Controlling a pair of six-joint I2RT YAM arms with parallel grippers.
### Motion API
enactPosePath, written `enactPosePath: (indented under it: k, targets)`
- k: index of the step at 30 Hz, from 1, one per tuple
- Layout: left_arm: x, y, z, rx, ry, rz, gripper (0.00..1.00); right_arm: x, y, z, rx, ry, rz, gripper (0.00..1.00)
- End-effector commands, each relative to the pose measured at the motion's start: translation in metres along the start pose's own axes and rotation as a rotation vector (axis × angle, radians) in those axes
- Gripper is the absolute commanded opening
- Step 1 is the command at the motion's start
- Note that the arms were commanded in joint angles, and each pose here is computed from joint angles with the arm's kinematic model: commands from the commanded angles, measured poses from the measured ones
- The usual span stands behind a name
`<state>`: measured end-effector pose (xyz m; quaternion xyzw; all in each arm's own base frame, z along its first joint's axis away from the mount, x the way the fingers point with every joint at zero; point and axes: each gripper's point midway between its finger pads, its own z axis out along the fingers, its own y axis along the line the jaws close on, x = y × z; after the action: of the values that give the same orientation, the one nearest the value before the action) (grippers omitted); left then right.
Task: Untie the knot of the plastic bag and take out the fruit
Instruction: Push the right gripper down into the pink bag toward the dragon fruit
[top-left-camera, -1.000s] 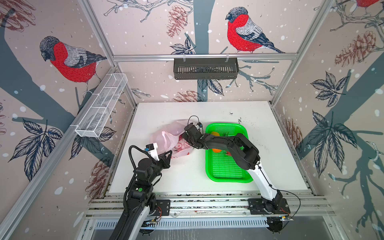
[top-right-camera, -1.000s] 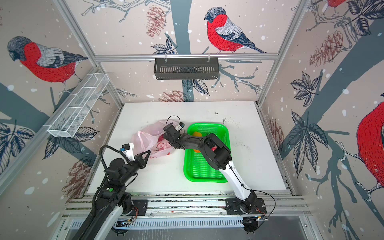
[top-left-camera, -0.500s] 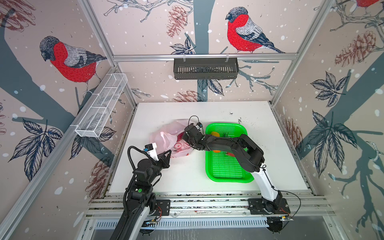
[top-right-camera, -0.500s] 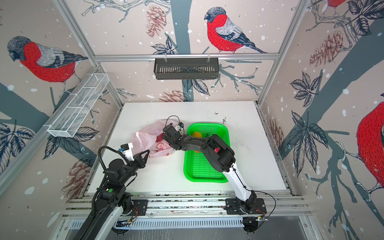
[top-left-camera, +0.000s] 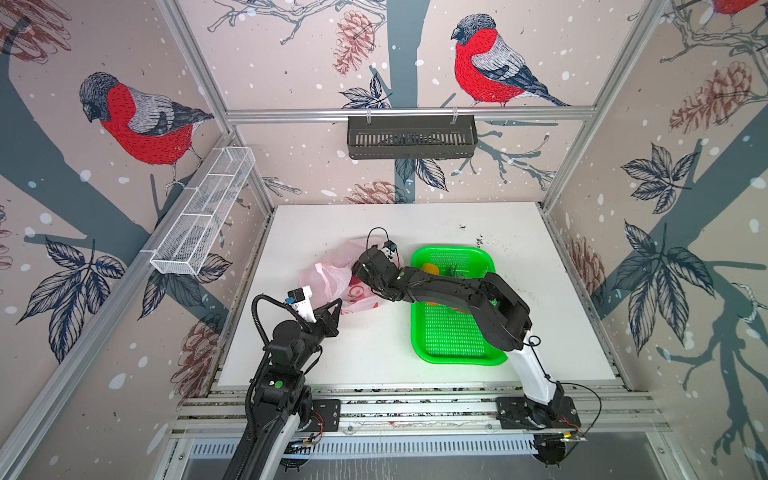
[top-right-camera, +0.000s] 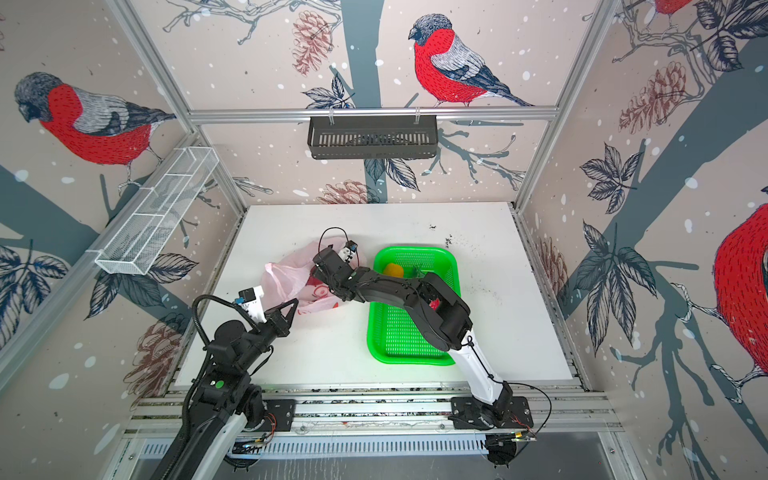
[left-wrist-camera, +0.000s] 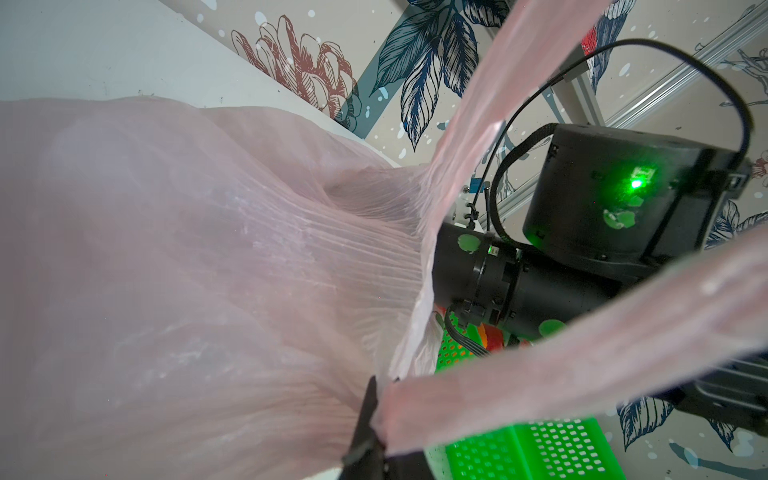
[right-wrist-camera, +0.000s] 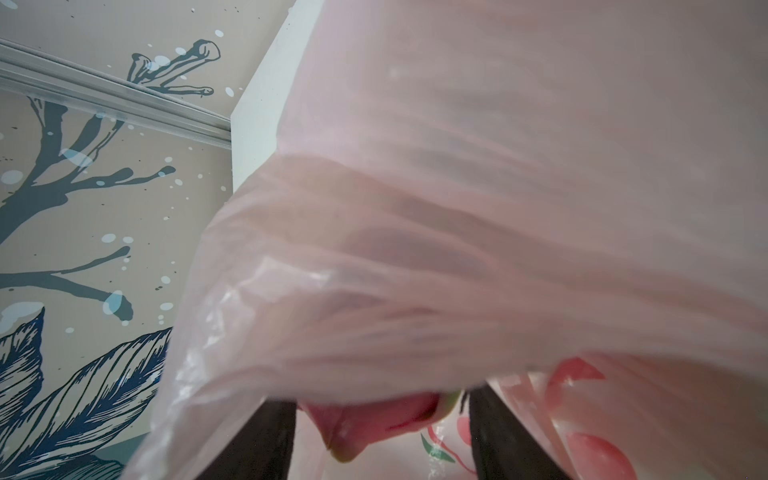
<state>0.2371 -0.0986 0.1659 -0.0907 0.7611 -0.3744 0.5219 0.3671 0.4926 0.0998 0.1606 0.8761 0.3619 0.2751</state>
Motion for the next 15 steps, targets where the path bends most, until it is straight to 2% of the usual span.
enactPosePath:
  k: [1,6,15]
  targets:
    - [-0.001,-0.004,-0.001,0.022,-0.007,-0.01,0.0,0.003,-0.001,0.003,0.021,0.005,-0.037,0.79]
    - [0.001,-0.007,-0.001,0.042,-0.003,-0.016,0.0,0.006,0.002,0.01,0.035,0.019,-0.051,0.94]
    - [0.001,-0.009,-0.002,0.057,-0.004,-0.02,0.0,0.012,-0.001,0.024,0.057,0.036,-0.066,0.99]
